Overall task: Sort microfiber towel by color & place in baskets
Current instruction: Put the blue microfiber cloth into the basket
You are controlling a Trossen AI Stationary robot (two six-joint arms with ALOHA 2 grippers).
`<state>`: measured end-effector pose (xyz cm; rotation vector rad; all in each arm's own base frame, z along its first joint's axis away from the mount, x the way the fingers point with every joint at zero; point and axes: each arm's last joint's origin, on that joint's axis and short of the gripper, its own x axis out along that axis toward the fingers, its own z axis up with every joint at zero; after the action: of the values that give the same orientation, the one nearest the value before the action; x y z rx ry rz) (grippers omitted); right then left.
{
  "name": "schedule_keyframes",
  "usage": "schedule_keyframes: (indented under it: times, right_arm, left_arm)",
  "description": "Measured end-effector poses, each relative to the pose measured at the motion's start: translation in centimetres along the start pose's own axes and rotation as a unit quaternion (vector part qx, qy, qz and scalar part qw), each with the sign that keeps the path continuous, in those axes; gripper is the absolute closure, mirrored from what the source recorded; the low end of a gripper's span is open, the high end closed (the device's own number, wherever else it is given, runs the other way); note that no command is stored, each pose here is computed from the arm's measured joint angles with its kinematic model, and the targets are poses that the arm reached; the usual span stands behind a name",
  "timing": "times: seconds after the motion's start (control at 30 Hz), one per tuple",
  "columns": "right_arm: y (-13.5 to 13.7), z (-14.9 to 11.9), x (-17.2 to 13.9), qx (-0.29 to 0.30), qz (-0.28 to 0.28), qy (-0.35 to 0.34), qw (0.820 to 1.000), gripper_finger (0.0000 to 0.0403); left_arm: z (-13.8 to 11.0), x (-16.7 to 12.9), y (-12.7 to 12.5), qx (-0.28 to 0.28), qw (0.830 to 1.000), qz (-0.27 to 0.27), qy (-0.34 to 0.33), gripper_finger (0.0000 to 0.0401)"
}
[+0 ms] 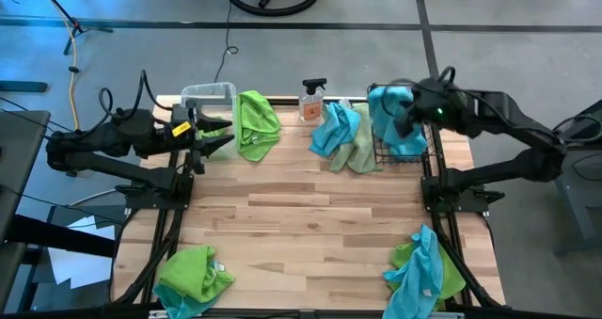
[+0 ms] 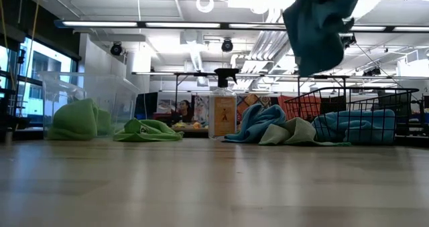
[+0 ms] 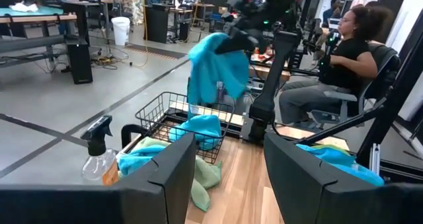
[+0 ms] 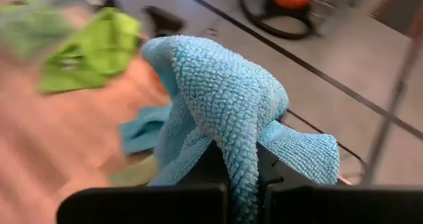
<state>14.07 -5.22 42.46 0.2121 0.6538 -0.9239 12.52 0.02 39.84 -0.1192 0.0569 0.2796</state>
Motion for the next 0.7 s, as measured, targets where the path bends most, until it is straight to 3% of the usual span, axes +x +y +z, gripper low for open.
schedule_keyframes:
  times: [0.27, 0.7]
  right_arm:
    - [-3.5, 1.6, 4.4, 0.069, -0.117, 0.048, 0.990, 0.0403]
    - [-9.0, 3.0, 13.7, 0.134, -0.135, 0.146, 0.971, 0.0403]
  left_arm:
    - [0.0, 0.0, 0.0, 0.000, 1.000, 0.000, 0.000, 0.0233]
    - [0.0, 0.0, 0.0, 0.000, 1.000, 0.000, 0.000, 0.0233]
